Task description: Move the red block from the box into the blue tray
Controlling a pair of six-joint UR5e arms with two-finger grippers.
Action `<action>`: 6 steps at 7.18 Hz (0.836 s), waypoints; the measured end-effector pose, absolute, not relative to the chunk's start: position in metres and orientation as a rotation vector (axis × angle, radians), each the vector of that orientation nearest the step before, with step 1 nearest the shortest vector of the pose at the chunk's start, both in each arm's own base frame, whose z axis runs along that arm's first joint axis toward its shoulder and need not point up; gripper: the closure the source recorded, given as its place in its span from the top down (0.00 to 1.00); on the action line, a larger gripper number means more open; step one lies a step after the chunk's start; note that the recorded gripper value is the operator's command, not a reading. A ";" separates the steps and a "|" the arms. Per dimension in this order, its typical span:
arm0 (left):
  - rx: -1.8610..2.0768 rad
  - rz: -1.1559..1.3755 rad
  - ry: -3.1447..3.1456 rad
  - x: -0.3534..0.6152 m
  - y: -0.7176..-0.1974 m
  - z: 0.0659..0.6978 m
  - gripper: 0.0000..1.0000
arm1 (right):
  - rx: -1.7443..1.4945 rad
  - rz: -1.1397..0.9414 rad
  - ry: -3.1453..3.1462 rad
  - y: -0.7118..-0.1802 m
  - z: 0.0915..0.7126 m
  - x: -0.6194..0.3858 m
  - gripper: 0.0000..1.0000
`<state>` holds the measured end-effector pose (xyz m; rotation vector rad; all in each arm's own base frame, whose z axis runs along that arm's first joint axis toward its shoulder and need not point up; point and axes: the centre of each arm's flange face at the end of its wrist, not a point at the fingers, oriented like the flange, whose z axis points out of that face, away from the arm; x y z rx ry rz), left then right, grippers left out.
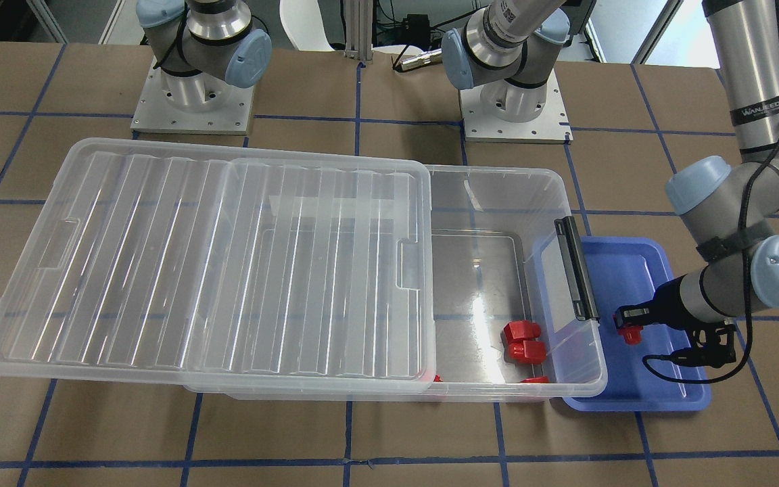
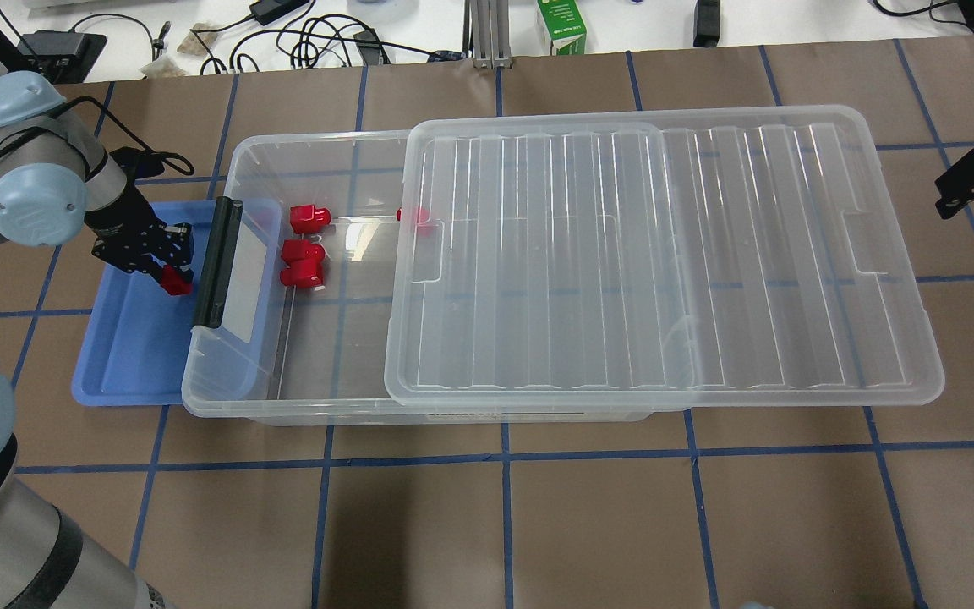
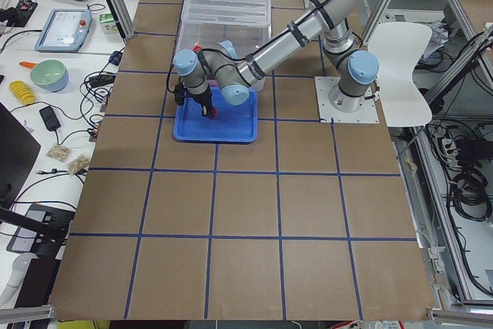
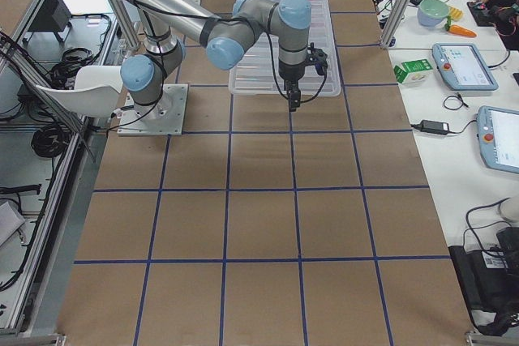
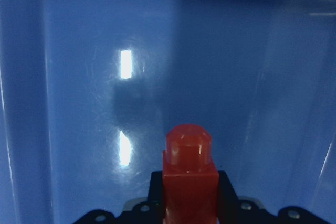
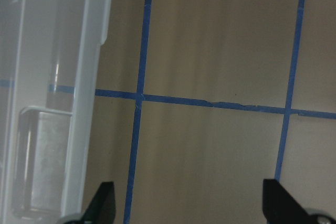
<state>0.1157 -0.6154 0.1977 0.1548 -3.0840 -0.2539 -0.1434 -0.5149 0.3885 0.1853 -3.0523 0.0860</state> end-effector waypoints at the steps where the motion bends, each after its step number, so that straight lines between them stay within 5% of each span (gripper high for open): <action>1: 0.137 -0.247 -3.086 0.116 -0.617 0.192 1.00 | 0.186 0.077 -3.056 -0.513 0.374 -0.143 1.00; 6: 0.081 -0.240 -3.093 0.108 -0.616 0.233 1.00 | 0.080 0.067 -3.087 -0.508 0.357 -0.124 1.00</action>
